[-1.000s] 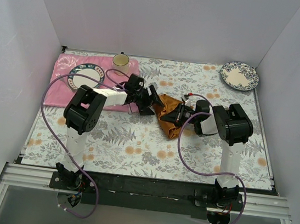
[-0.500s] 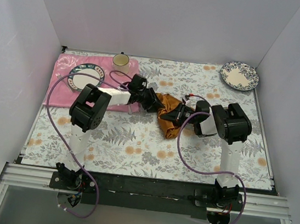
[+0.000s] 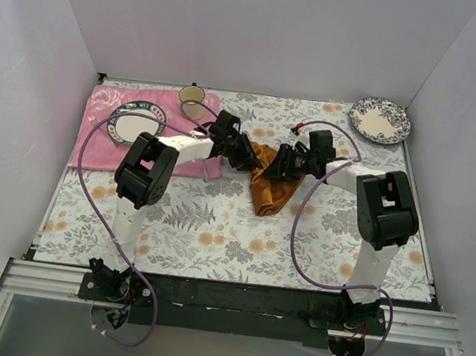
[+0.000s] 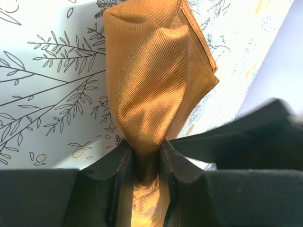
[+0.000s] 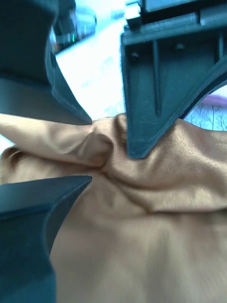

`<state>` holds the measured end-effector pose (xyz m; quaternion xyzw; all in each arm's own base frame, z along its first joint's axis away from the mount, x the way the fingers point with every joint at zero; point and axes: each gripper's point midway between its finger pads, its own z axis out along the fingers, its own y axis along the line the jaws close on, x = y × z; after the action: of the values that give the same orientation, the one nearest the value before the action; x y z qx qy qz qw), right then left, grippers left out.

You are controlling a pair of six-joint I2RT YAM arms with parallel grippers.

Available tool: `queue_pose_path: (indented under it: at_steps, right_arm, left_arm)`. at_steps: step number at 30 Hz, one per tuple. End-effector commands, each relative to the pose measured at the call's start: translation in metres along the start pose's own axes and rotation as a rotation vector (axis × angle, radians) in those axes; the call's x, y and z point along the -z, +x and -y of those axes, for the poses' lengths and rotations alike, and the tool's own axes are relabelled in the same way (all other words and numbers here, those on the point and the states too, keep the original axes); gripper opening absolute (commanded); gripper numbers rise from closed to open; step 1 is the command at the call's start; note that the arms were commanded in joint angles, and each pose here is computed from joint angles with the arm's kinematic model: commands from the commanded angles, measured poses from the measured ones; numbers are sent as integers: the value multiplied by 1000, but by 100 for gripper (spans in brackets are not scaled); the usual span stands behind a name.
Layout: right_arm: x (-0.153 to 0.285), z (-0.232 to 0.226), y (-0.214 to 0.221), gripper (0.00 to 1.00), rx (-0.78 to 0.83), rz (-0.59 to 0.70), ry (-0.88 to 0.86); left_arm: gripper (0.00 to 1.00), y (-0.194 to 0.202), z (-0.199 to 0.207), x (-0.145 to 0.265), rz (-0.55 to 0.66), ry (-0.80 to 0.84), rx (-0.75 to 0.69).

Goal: Fold the napkin, place the utensils inside, and roll it up
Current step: Roll the napkin with the utensil

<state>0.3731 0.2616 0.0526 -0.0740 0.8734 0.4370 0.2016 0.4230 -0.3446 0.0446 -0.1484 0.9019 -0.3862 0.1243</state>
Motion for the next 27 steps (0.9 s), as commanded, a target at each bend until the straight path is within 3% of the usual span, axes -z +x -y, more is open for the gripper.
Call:
queue_pose_path:
  at_steps: [1,8,13,15,19,27]
  right_arm:
    - [38,23,4,59,181,-61,261]
    - [46,-16,-2,67,512,-4,425]
    - [35,-30,-7,68,631,59,591]
    - [23,-39,0,80,662,54,603]
    - [9,-32,-2,79,726,96,757]
    - [-16,-27,-2,77,810,154,863]
  left_arm:
    - [0,8,-52,-9,-27,-172,14]
    - [0,12,-53,-10,-57,-177,29]
    - [0,15,-53,-11,-81,-178,60]
    - [0,15,-54,-12,-83,-179,69]
    - [0,17,-53,-12,-99,-182,85]
    - [0,19,-57,-11,-119,-182,128]
